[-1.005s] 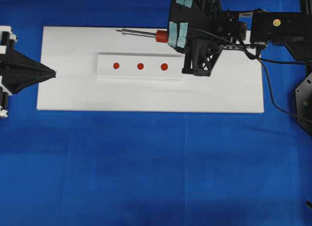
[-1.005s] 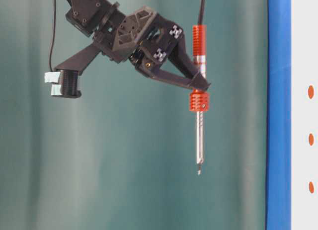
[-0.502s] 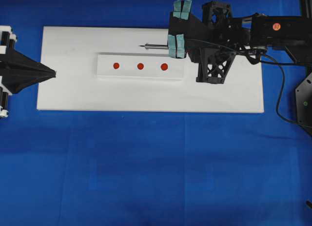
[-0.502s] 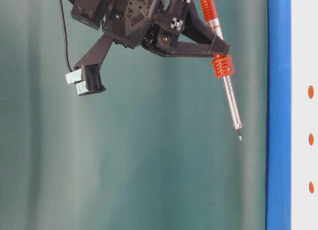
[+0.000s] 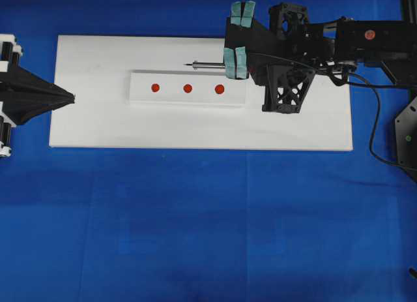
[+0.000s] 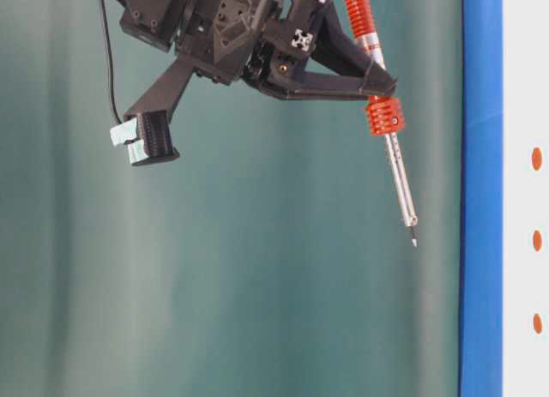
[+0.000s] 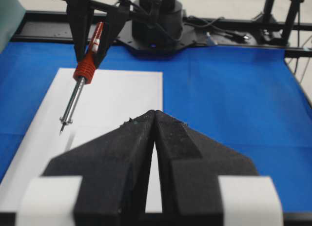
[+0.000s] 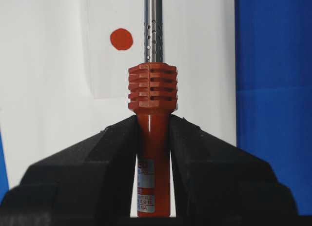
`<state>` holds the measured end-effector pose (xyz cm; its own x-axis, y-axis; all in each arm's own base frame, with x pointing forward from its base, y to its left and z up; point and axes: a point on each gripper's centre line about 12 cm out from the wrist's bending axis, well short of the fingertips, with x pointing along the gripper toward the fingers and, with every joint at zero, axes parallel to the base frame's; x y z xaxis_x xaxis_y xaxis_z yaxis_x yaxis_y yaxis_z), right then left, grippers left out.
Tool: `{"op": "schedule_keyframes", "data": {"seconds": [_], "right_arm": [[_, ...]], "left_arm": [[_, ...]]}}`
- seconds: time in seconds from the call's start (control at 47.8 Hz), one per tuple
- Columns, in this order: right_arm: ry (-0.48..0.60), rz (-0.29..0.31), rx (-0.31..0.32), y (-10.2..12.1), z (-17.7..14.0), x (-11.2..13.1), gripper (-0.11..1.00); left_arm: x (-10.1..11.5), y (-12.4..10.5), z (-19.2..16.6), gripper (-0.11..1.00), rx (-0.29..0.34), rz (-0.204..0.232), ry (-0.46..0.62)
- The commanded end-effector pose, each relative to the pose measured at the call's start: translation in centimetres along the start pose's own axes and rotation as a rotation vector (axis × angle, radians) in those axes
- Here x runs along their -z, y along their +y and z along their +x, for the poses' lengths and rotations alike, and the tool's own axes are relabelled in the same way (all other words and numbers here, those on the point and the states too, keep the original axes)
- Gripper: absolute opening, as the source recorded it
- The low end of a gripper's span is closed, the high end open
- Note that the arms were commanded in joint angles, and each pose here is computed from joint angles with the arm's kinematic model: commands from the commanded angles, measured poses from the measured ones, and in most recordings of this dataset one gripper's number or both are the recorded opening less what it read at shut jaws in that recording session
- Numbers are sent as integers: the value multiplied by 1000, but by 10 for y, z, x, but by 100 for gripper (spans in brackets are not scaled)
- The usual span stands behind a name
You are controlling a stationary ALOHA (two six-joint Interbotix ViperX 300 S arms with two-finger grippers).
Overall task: Touch the tip of the soldering iron to the mark.
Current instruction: 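Move the iron tip left and lower it onto the leftmost red dot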
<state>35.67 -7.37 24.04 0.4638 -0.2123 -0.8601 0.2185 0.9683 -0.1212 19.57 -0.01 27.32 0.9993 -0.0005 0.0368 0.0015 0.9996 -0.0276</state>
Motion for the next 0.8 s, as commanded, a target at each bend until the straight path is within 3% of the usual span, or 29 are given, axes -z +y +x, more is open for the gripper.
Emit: {"op": "schedule_keyframes", "data": {"seconds": [0.0,0.774], "right_arm": [[-61,6,-2,-2,-14,-12,6],[-75,16,-20,2,-9,-15,6]], "left_arm": [[-5,0,2,2,1,3,-17],[-5,0,2,2,0,2,-17]]}}
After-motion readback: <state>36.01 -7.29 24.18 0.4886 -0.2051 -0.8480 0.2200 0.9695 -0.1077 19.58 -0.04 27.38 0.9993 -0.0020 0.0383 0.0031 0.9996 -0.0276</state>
